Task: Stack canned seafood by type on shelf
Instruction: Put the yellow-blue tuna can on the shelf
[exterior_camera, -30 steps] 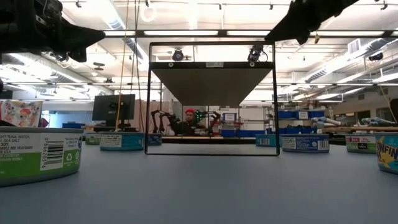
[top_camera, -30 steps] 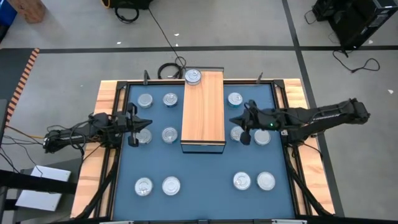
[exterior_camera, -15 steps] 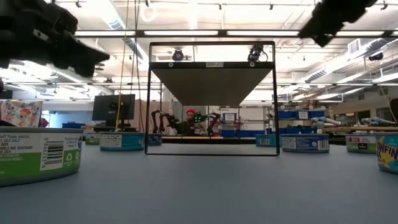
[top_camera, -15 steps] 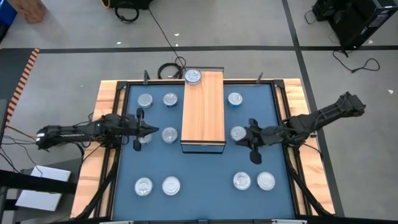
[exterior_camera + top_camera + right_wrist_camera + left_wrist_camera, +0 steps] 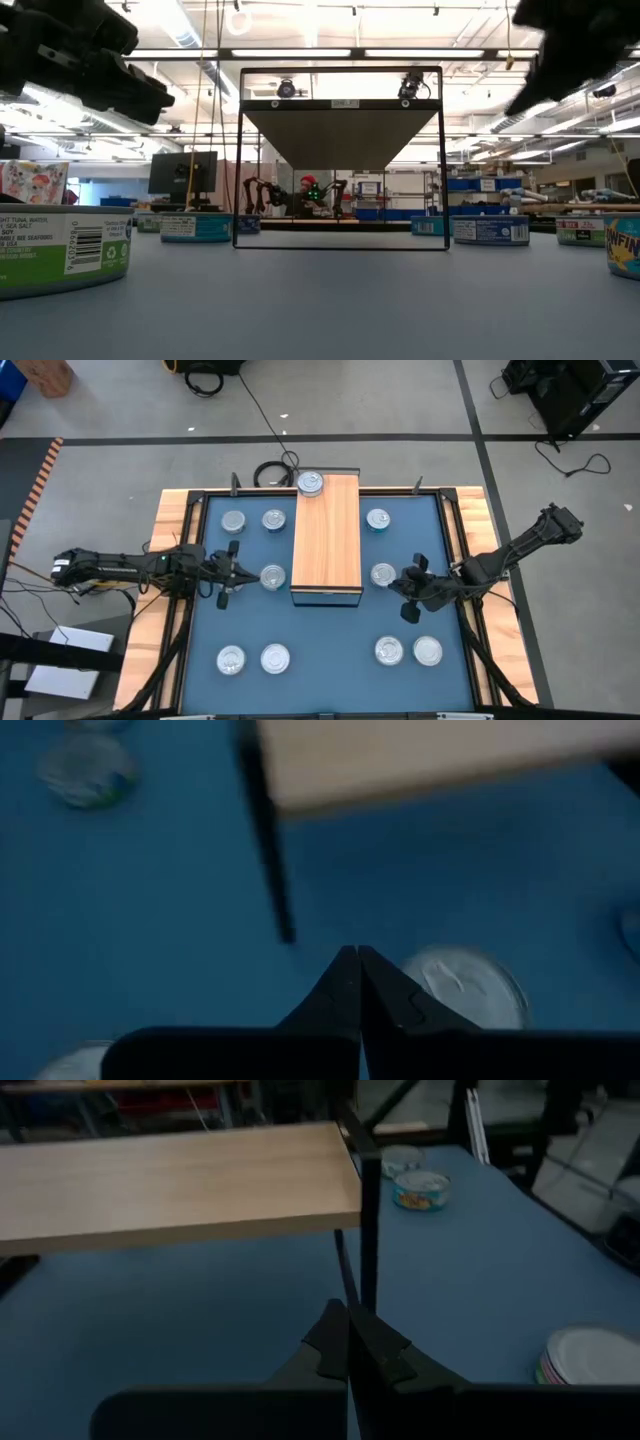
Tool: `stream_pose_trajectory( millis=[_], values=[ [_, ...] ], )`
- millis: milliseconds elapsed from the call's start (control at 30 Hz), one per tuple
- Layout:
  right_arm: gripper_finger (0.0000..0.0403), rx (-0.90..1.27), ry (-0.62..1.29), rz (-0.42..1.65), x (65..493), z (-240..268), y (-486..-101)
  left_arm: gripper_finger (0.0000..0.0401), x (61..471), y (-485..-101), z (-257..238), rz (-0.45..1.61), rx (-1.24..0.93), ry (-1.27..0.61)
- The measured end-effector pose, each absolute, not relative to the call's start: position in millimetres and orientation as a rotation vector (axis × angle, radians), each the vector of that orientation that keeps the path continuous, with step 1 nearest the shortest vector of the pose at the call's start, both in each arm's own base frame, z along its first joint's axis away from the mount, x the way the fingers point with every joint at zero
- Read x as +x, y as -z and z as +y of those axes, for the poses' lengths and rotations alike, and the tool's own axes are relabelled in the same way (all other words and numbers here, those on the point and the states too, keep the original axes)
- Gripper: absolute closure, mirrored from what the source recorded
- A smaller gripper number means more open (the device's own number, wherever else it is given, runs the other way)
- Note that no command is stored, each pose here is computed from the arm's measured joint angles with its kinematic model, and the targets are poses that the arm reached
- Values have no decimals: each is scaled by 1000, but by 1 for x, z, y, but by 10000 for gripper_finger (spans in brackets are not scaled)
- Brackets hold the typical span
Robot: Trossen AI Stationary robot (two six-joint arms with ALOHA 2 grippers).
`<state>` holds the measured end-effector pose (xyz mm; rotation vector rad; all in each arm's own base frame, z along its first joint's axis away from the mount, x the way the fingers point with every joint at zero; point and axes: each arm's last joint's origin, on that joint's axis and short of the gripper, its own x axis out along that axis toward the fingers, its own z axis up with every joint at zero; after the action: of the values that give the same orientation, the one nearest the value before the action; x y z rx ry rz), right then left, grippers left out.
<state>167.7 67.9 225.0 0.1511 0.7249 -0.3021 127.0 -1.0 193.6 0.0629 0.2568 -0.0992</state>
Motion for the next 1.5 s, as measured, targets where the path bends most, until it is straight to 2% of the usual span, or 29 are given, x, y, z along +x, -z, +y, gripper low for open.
stream_pose_trajectory(
  millis=[133,300,567,700,933,1100,1267,1500],
  values=[
    [401,166,341,725,163,64,-198,399,131,-204,-3,322,63,114],
    [402,204,311,601,166,59,-172,399,139,-209,-5,364,65,120],
    [402,102,390,370,171,38,-161,399,156,-218,-5,430,64,95],
    [402,25,514,303,168,19,-153,399,166,-223,-4,510,66,81],
    [403,125,562,190,150,-10,-131,399,185,-218,-4,608,50,77],
    [402,67,666,189,148,-25,-132,399,194,-214,-2,705,-15,58],
    [402,107,639,177,149,-30,-133,399,200,-215,-2,740,-57,38],
    [402,68,592,137,151,-29,-138,399,206,-221,7,677,-37,7]
  ],
)
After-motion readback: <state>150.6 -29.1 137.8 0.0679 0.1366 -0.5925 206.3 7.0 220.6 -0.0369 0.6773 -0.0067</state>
